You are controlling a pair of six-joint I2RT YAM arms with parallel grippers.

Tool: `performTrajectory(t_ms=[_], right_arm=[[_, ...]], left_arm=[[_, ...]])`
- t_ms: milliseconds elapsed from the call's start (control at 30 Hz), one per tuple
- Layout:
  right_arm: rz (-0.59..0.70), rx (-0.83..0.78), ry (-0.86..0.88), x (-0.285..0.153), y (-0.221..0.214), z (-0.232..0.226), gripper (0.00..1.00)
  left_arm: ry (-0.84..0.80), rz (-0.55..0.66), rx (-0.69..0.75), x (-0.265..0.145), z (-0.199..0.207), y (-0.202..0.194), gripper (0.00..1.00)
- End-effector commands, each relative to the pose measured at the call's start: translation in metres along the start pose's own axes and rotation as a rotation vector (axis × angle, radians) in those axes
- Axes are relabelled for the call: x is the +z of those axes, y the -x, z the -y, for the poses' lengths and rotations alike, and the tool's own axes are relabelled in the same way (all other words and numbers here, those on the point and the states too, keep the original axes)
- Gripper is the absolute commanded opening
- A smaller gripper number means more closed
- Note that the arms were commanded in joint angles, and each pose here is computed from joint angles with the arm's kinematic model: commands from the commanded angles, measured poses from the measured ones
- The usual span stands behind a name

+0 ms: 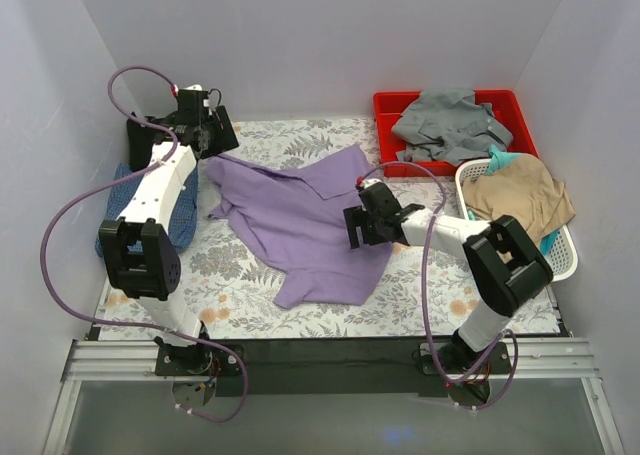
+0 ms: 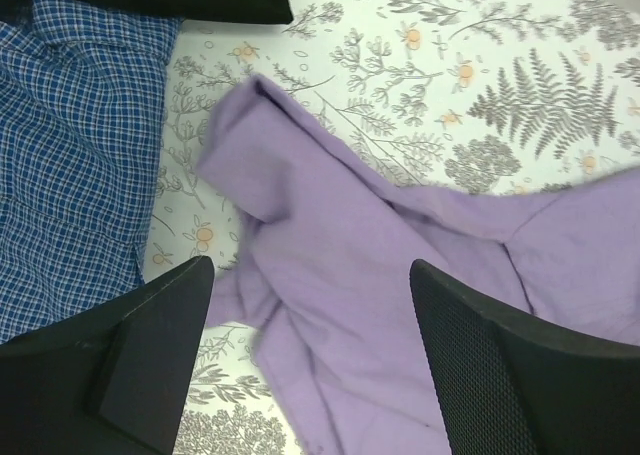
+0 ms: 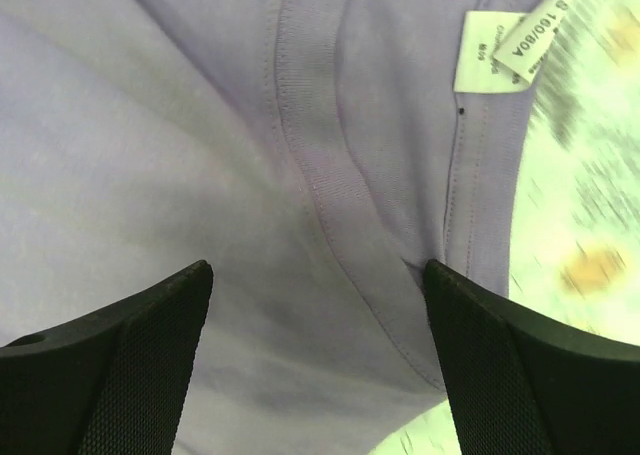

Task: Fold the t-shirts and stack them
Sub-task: Flatten the tshirt out

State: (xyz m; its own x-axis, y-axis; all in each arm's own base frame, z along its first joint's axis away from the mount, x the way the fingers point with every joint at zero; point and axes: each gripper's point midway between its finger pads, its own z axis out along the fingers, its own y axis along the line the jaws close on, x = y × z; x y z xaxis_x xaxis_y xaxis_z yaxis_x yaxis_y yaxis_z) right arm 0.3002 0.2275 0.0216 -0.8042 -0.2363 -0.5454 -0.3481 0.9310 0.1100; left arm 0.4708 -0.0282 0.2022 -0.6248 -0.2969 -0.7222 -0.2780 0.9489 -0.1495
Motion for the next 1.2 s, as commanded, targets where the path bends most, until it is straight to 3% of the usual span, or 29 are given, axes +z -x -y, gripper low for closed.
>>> performTrajectory(t_ms=[0, 133, 200, 300, 333, 433, 667, 1000, 1167], right_arm=[[-0.373, 0.109, -0.336, -0.031, -0.131, 0.068, 0.92], [-0.361, 0.179, -0.377, -0.063, -0.144, 0.064, 0.92], [-0.279, 0.199, -0.387, -0.079, -0.131, 0.060, 0.93], [-0.129, 0.160, -0.300, -0.096, -0.086, 0.045, 0.93], [-0.035, 0.150, -0.222, -0.099, -0.051, 0.028, 0.93], [0.077, 0.071, -0.098, -0.114, 0.011, -0.003, 0.93], [0.132, -0.077, 0.029, -0.095, 0.069, -0.047, 0.93], [0.129, -0.118, 0.196, -0.083, 0.071, -0.079, 0.93], [0.106, -0.124, 0.215, -0.079, 0.063, -0.081, 0.93]], left_arm=[[-0.078, 0.011, 0.012, -0.023, 0.010, 0.007, 0.79], [-0.167, -0.044, 0.021, -0.034, 0.021, -0.009, 0.79], [-0.232, -0.091, 0.033, -0.039, 0.028, -0.025, 0.79], [-0.286, -0.176, 0.051, -0.044, 0.029, -0.058, 0.79], [-0.281, -0.190, 0.048, -0.044, 0.026, -0.066, 0.79], [-0.278, -0.274, 0.021, -0.042, 0.017, -0.107, 0.79], [-0.202, -0.332, -0.100, -0.035, -0.007, -0.174, 0.79], [-0.088, -0.156, -0.166, 0.003, -0.022, -0.155, 0.78], [-0.078, -0.192, -0.170, 0.024, -0.018, -0.161, 0.74]])
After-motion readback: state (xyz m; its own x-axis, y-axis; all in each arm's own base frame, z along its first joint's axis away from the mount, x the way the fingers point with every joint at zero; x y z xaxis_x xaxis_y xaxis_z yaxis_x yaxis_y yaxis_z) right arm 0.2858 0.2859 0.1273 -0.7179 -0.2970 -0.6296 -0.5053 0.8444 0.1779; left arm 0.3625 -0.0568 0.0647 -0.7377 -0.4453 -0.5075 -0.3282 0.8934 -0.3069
